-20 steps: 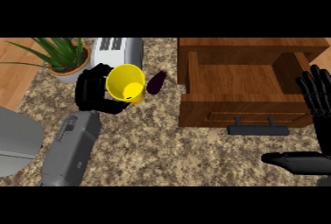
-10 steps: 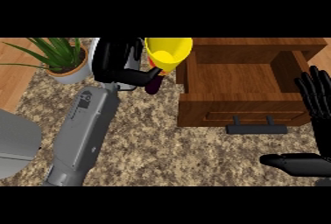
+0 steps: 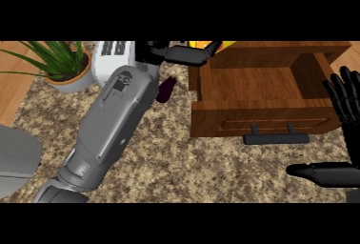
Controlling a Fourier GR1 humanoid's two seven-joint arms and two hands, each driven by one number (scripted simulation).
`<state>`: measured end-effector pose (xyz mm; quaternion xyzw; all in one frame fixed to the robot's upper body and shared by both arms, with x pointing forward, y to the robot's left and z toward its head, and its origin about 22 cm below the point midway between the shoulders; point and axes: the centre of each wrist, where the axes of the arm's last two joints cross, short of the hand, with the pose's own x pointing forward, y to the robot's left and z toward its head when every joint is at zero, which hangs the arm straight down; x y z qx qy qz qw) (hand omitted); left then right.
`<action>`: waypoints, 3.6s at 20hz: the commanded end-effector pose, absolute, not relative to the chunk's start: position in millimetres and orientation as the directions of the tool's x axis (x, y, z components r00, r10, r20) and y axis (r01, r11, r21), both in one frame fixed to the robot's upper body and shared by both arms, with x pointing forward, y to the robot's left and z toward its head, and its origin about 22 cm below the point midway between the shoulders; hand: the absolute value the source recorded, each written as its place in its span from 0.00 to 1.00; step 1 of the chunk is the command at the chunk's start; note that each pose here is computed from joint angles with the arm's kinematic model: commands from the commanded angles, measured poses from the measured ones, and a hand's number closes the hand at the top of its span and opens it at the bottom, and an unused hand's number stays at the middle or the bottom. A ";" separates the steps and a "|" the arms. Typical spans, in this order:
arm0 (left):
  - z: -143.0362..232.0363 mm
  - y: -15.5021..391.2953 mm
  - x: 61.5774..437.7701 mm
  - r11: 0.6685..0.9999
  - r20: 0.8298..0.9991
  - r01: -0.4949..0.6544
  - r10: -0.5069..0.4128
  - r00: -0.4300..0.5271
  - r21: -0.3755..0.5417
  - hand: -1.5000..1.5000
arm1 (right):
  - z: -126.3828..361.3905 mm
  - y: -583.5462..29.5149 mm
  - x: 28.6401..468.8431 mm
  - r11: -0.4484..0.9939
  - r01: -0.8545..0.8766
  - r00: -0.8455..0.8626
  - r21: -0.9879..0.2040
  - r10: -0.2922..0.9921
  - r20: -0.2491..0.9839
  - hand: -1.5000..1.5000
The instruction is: Pick up the cup, place it into the drawer and close the drawer
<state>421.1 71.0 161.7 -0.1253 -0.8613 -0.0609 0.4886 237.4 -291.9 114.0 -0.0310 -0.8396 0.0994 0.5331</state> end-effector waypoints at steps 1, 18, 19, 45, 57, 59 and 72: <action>161.9 52.3 418.8 0.961 0.892 0.274 0.147 -0.427 -0.027 1.00 | 96.5 -301.5 225.6 0.977 -0.062 -0.411 -0.204 0.162 0.897 0.00; 138.8 21.9 430.6 0.967 0.946 0.233 -0.025 -0.324 0.106 1.00 | 123.1 -300.4 241.7 0.973 -0.090 -0.434 -0.211 0.152 0.888 0.00; 137.1 21.5 431.4 0.970 0.949 0.214 -0.040 -0.314 0.112 1.00 | 113.4 -293.7 241.4 0.977 -0.089 -0.454 -0.195 0.135 0.881 0.00; 129.5 -1.1 409.2 0.967 0.910 0.215 -0.036 -0.414 0.137 0.00 | 130.4 -294.6 234.7 0.942 -0.297 -0.473 -0.158 -0.002 0.881 1.00; 150.2 39.4 414.8 0.986 0.933 0.163 0.023 -0.359 0.038 0.00 | 136.2 -295.1 209.4 0.818 -0.259 -0.440 -0.515 0.375 0.816 1.00; 163.5 78.1 427.2 0.988 0.933 0.154 0.031 -0.358 0.026 0.00 | 140.0 -283.2 224.8 0.813 -0.234 -0.435 -0.533 0.403 0.805 1.00; 141.8 166.1 388.3 0.992 0.940 0.118 0.074 -0.334 -0.036 0.00 | 83.5 -227.7 260.1 0.575 -0.183 -0.440 -0.798 0.678 0.589 1.00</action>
